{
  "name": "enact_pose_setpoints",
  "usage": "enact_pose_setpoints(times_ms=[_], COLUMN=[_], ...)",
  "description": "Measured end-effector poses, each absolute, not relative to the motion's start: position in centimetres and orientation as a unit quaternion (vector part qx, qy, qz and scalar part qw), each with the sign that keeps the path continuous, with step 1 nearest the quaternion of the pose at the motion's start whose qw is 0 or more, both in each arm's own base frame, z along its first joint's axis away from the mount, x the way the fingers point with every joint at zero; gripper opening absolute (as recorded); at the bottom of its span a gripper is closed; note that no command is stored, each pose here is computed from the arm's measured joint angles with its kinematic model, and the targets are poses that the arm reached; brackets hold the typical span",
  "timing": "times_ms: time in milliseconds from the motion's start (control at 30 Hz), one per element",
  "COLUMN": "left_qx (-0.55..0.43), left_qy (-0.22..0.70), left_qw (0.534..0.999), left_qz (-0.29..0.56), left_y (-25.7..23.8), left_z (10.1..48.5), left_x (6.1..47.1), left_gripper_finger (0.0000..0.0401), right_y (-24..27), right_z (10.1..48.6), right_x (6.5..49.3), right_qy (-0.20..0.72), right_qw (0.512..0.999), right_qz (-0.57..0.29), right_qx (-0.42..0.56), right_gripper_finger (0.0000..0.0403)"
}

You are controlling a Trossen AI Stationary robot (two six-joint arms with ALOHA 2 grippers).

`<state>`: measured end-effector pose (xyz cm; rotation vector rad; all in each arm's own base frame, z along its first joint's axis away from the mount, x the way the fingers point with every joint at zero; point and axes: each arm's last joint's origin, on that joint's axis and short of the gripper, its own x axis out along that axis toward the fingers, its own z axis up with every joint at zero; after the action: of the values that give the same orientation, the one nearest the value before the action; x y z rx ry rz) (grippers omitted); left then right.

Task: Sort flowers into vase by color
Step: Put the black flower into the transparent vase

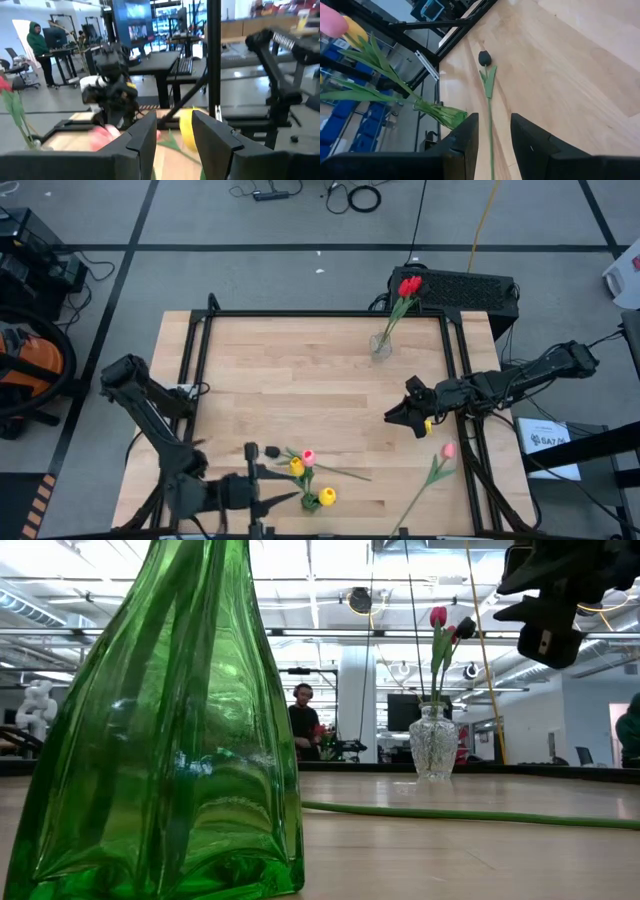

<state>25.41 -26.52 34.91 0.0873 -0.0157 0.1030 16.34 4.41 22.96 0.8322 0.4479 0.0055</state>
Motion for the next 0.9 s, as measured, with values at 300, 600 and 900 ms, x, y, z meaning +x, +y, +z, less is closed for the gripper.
enact_pose_setpoints(times_ms=[300, 600, 900], left_qx=[0.006, 0.029, -0.005], left_qy=[-0.026, 0.072, 0.17], left_qw=[0.994, 0.988, 0.968], left_qz=[0.107, 0.13, 0.184], left_y=[-22.7, -19.5, -16.4], left_z=[39.7, 38.2, 35.4], left_x=[22.4, 21.7, 22.7], left_gripper_finger=[0.0133, 0.0132, 0.0132], right_y=[5.4, 9.2, 11.9], right_z=[22.5, 21.3, 18.1], right_x=[18.6, 24.4, 30.7], right_qy=[0.193, 0.302, 0.384], right_qw=[0.933, 0.931, 0.912], right_qz=[0.056, 0.074, 0.061], right_qx=[0.299, 0.19, 0.134], right_gripper_finger=[0.0101, 0.0086, 0.0096])
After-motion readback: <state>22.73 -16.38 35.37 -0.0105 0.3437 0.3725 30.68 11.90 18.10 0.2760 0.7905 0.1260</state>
